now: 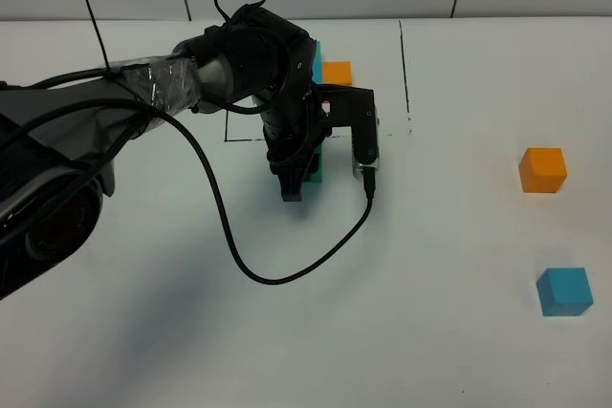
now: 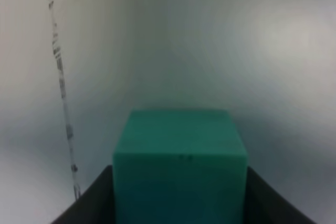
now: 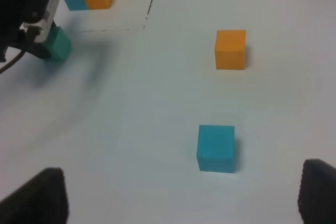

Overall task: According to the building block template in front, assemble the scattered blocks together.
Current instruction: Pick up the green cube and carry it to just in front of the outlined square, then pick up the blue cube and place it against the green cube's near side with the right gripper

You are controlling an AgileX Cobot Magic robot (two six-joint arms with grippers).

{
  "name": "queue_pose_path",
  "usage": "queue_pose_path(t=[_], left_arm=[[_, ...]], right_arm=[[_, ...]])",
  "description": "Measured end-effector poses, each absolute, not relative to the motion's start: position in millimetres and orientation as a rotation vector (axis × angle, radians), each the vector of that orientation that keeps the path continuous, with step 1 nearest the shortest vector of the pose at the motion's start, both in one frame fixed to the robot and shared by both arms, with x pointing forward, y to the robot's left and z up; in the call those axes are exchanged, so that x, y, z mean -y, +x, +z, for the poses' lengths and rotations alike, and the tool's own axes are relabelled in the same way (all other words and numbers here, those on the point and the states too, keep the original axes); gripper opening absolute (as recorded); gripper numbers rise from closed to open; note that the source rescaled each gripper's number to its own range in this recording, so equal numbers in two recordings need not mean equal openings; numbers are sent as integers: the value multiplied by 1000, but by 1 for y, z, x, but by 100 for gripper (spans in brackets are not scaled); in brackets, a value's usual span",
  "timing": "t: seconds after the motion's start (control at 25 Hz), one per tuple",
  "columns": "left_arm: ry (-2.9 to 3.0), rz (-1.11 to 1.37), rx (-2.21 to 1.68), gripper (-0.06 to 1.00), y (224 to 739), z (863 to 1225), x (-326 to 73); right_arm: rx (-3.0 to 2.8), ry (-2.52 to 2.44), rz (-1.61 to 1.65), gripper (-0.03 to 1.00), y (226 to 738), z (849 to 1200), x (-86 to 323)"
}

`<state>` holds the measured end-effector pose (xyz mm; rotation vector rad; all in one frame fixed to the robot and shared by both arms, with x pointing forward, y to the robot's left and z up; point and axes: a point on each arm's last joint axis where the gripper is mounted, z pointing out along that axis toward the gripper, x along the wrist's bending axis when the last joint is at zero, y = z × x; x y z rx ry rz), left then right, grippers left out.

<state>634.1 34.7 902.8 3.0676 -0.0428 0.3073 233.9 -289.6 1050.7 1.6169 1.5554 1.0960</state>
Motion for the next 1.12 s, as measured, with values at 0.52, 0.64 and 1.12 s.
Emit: queue_pose_path(t=[0.52, 0.64, 1.12], left_arm=[[3065, 304, 57, 1, 634, 903, -34], [3070, 287, 55, 14, 634, 898, -34], [3050, 335, 33, 89, 634, 912, -35]], right_arm=[[-1555, 1617, 1096, 78, 234, 1051, 290], [-1555, 1617, 1096, 78, 234, 1051, 290], [-1555, 1617, 1096, 78, 234, 1051, 290]])
